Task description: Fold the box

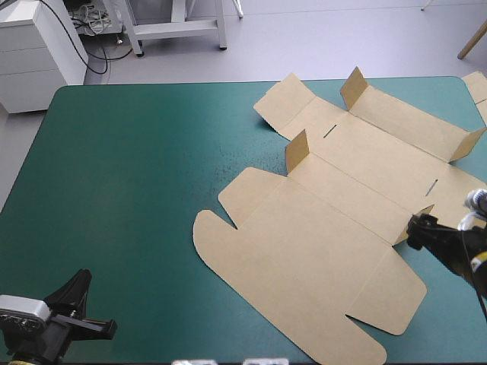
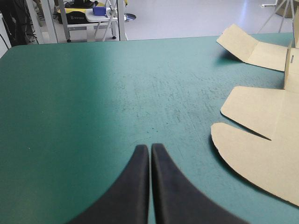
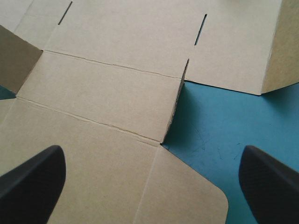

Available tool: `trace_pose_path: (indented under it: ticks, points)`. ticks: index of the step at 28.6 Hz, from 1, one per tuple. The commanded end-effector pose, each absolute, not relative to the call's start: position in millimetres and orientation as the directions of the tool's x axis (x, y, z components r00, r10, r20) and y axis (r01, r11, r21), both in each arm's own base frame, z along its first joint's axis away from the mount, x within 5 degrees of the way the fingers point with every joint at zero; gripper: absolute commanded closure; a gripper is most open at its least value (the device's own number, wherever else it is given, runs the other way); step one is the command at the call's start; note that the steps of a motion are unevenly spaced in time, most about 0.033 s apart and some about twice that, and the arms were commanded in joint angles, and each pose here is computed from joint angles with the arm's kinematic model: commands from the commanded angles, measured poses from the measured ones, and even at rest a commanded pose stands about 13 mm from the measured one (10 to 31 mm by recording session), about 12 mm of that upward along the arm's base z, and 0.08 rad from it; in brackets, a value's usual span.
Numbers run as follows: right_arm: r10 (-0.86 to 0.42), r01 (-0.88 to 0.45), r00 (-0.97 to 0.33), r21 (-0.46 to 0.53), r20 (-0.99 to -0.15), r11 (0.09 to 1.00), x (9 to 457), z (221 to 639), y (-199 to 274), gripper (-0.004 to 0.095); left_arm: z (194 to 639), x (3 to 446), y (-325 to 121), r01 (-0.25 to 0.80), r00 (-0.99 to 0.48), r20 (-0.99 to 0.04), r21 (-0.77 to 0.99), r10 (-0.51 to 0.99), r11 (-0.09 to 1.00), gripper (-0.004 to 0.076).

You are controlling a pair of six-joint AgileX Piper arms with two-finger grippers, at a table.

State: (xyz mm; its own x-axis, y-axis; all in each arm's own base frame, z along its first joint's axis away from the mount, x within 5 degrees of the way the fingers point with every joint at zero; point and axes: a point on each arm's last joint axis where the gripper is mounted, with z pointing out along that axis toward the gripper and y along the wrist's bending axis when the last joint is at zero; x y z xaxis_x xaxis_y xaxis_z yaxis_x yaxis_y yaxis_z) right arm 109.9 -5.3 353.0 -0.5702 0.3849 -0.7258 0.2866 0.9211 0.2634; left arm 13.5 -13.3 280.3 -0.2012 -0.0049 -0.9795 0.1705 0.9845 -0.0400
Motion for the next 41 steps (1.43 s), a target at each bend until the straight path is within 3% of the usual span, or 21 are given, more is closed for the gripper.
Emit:
trace_pose_path:
  ticks: [1,12,17,22,32,35,37,39,40,41]
  points:
    - [0.443,0.341,-0.576,0.291,-0.687,0.894,151.3,366.9,-6.5,-0.0018,293.7,9.3,-13.1,0.177,-0.102,-0.994,-0.057,-0.039,0.983,0.0731]
    - [0.518,0.481,-0.743,0.2,-0.424,0.854,227.8,317.7,-13.8,-0.0018,293.7,9.3,-13.1,0.177,-0.102,-0.994,-0.057,-0.039,0.983,0.0731]
    - [0.573,0.517,-0.747,0.247,-0.337,0.82,246.0,296.7,-33.5,-0.0017,293.7,9.3,-13.1,0.177,-0.102,-0.994,-0.057,-0.039,0.983,0.0731]
    - [0.585,0.532,-0.761,0.246,-0.28,0.81,254.3,281.5,-46.4,-0.0018,293.7,9.3,-13.1,0.177,-0.101,-0.994,-0.052,-0.034,0.983,0.0731]
    - [0.588,0.533,-0.771,0.257,-0.246,0.806,266.8,265.9,-48.6,-0.0006,293.7,9.3,-13.1,0.177,-0.101,-0.994,-0.052,-0.034,0.983,0.0731]
    - [0.591,0.534,-0.768,0.264,-0.247,0.803,267.6,265.7,-48.3,0.0127,293.7,9.3,-13.1,0.177,-0.101,-0.994,-0.052,-0.034,0.983,0.0731]
    - [0.586,0.532,-0.772,0.257,-0.246,0.807,267.1,265.5,-48.6,0.0343,293.7,9.3,-13.1,0.177,-0.101,-0.994,-0.052,-0.034,0.983,0.0731]
    - [0.59,0.537,-0.77,0.25,-0.245,0.805,266.9,265.2,-49.2,0.0707,293.7,9.3,-13.1,0.177,-0.101,-0.994,-0.052,-0.034,0.983,0.0731]
    - [0.59,0.537,-0.769,0.251,-0.247,0.805,267.1,265.2,-49.2,0.0843,293.7,9.3,-13.1,0.177,-0.101,-0.994,-0.052,-0.034,0.983,0.0731]
    - [0.592,0.539,-0.767,0.252,-0.248,0.804,267.2,265.3,-49.3,0.0922,293.7,9.3,-13.1,0.177,-0.101,-0.994,-0.052,-0.034,0.983,0.0731]
